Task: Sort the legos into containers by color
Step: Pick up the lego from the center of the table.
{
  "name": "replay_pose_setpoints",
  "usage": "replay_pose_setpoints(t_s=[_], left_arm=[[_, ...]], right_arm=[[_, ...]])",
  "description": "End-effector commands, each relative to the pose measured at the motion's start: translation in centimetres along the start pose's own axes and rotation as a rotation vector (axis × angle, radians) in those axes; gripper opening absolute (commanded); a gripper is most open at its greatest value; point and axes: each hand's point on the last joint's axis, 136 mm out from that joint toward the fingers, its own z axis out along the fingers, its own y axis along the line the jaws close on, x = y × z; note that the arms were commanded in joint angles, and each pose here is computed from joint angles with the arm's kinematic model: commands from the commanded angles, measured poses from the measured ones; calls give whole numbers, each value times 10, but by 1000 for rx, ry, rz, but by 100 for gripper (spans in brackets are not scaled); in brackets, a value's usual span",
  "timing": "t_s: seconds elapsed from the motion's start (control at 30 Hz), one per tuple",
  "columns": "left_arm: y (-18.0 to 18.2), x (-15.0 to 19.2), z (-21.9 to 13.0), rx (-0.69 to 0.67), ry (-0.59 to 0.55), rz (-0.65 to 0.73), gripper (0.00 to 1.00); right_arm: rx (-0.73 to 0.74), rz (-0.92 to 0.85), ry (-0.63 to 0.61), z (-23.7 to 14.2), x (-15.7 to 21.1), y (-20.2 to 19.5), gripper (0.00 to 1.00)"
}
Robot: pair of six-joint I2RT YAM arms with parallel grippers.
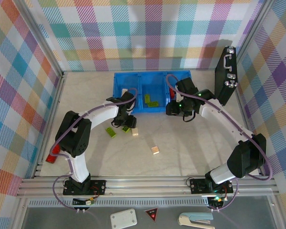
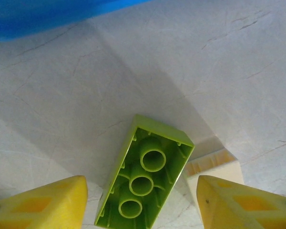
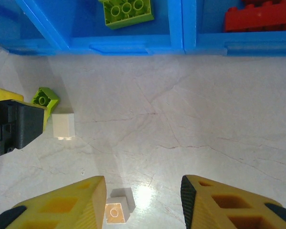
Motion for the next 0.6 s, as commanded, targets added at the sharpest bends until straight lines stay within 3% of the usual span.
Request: replay_pose_setpoints(t_s=[0.0,0.57], left_arm=[[1,7,6,-31,22,31,60],[3,11,19,-47,48,40,47]], right_arm=[[-10,15,7,-7,6,1,47],[-3,26,6,-12,8,-1,47]])
